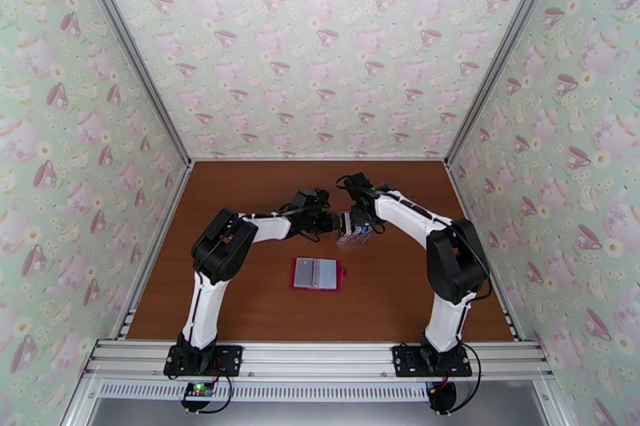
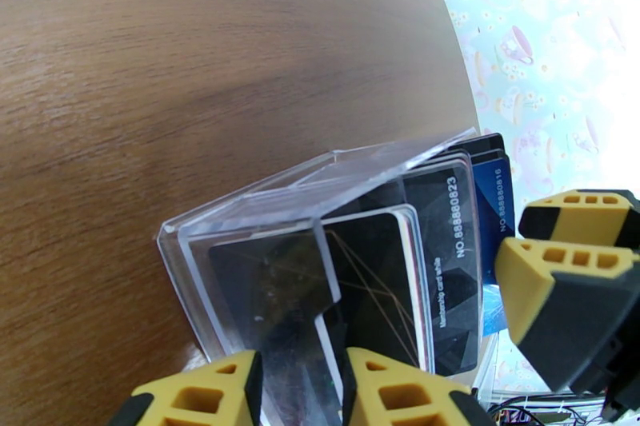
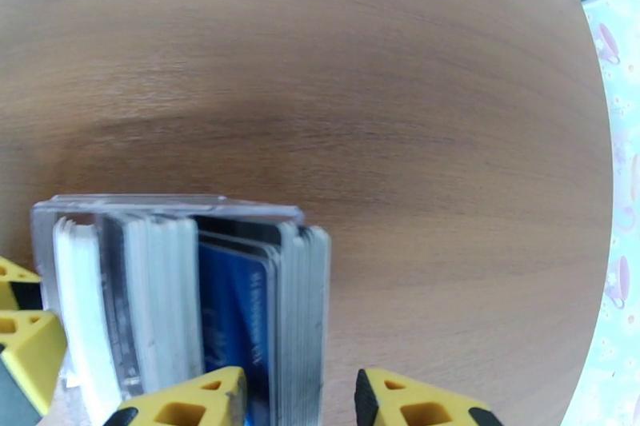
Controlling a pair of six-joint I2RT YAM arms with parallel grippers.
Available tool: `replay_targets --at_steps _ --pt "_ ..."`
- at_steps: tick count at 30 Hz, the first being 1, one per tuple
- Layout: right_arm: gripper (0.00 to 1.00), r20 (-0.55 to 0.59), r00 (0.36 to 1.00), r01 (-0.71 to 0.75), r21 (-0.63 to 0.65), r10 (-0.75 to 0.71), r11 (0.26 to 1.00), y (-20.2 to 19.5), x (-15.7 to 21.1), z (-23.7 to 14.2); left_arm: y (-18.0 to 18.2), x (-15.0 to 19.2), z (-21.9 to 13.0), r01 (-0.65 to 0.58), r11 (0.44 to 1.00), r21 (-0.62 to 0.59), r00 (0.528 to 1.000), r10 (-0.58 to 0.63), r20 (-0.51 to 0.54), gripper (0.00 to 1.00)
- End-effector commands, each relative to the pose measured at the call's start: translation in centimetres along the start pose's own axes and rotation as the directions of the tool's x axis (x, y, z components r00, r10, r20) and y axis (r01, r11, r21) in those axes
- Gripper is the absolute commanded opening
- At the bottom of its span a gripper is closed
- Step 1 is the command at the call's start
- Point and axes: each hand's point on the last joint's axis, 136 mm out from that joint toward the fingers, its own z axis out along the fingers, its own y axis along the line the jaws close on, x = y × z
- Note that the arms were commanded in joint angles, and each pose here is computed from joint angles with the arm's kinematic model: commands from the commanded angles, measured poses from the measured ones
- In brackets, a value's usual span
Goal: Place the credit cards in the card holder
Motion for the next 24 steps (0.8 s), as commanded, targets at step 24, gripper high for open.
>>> replay_targets --at_steps 24 --pt "0.41 0.015 0.997 -0.074 -0.077 0.076 0.994 -0.8 -1.1 -0.3 7.5 5.4 0.8 0.131 0.971 -0.199 0.980 -0.157 -0.123 0.30"
